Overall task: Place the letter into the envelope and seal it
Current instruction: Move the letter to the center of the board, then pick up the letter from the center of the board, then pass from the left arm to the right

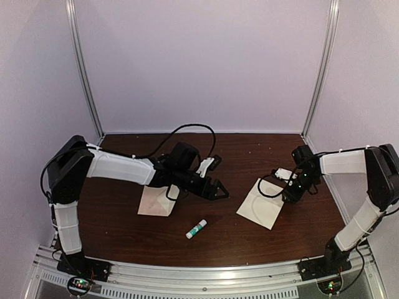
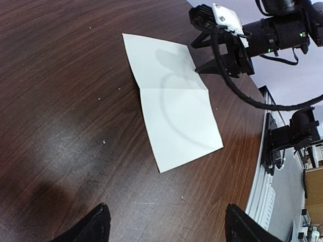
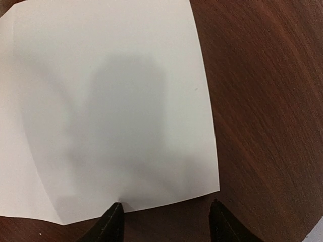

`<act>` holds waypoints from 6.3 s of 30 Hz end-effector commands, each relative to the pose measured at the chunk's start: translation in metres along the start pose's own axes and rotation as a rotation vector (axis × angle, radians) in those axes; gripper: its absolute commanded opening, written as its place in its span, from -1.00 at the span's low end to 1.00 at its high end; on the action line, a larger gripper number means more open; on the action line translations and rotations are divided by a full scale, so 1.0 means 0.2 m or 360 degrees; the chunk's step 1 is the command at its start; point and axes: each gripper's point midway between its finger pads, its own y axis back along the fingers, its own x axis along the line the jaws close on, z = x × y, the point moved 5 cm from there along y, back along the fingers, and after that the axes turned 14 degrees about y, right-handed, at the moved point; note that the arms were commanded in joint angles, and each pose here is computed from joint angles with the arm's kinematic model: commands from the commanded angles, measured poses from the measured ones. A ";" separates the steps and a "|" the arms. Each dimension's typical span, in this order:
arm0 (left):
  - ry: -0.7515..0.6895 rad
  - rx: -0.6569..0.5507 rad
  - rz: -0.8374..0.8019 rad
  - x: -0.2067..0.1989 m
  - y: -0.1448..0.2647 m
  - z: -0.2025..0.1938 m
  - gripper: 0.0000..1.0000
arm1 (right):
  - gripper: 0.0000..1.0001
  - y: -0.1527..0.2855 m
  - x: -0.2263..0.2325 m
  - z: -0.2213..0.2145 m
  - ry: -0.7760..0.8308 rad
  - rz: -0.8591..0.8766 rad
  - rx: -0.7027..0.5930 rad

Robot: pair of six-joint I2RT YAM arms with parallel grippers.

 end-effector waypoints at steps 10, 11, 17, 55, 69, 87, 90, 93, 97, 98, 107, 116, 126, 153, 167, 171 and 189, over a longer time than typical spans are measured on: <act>0.0045 -0.0038 0.0005 0.07 -0.04 -0.03 0.57 | 0.10 -0.13 0.17 0.35 0.0311 0.0100 0.0013; 0.0059 -0.0034 0.0018 0.08 -0.04 -0.04 0.60 | 0.10 -0.13 0.17 0.38 0.0319 0.0105 -0.0003; 0.0141 -0.0027 0.0059 0.15 -0.04 -0.05 0.62 | 0.10 -0.09 0.16 0.50 0.0286 0.0107 -0.0128; 0.0525 0.0116 -0.0096 0.37 -0.31 -0.03 0.63 | -0.04 -0.07 0.37 0.44 0.0284 0.0363 -0.0221; 0.0767 0.0174 -0.0296 0.38 -0.32 -0.02 0.61 | -0.05 -0.12 0.40 0.42 0.0275 0.0392 -0.0177; 0.0984 0.0192 -0.0524 0.28 -0.28 0.02 0.41 | -0.05 -0.12 0.41 0.42 0.0276 0.0393 -0.0180; 0.0965 0.0200 -0.0550 0.25 -0.28 0.04 0.37 | -0.05 -0.11 0.41 0.42 0.0279 0.0389 -0.0184; 0.0933 0.0194 -0.0561 0.24 -0.28 0.06 0.29 | -0.05 -0.11 0.41 0.43 0.0277 0.0390 -0.0185; 0.0895 0.0186 -0.0571 0.23 -0.28 0.07 0.21 | -0.05 -0.11 0.41 0.42 0.0276 0.0395 -0.0187; 0.0892 0.0185 -0.0576 0.22 -0.28 0.08 0.20 | -0.05 -0.11 0.41 0.42 0.0277 0.0396 -0.0188; 0.0932 0.0180 -0.0633 0.22 -0.33 0.13 -0.04 | -0.05 -0.09 0.41 0.43 0.0278 0.0384 -0.0210; 0.0909 0.0159 -0.0624 0.21 -0.36 0.18 -0.40 | -0.05 -0.07 0.41 0.44 0.0275 0.0369 -0.0229; 0.0810 0.0124 -0.0547 0.23 -0.36 0.19 -0.81 | -0.04 0.08 0.36 0.46 0.0234 0.0318 -0.0366; -0.0290 0.0077 -0.0242 -0.23 0.18 0.37 -0.92 | 0.12 0.84 -0.10 0.53 0.0002 0.0445 -0.1135; -0.0559 0.0192 -0.0351 -0.40 0.48 0.22 -0.94 | 0.14 0.88 0.20 0.84 0.0378 0.0912 -0.1171; -0.0601 0.0253 -0.0335 -0.39 0.50 0.18 -0.94 | 0.19 0.86 0.28 0.88 0.0442 0.0967 -0.1159; -0.0715 0.0292 -0.0518 -0.48 0.55 0.14 -0.97 | 0.05 0.82 0.37 0.98 0.0502 0.1104 -0.1149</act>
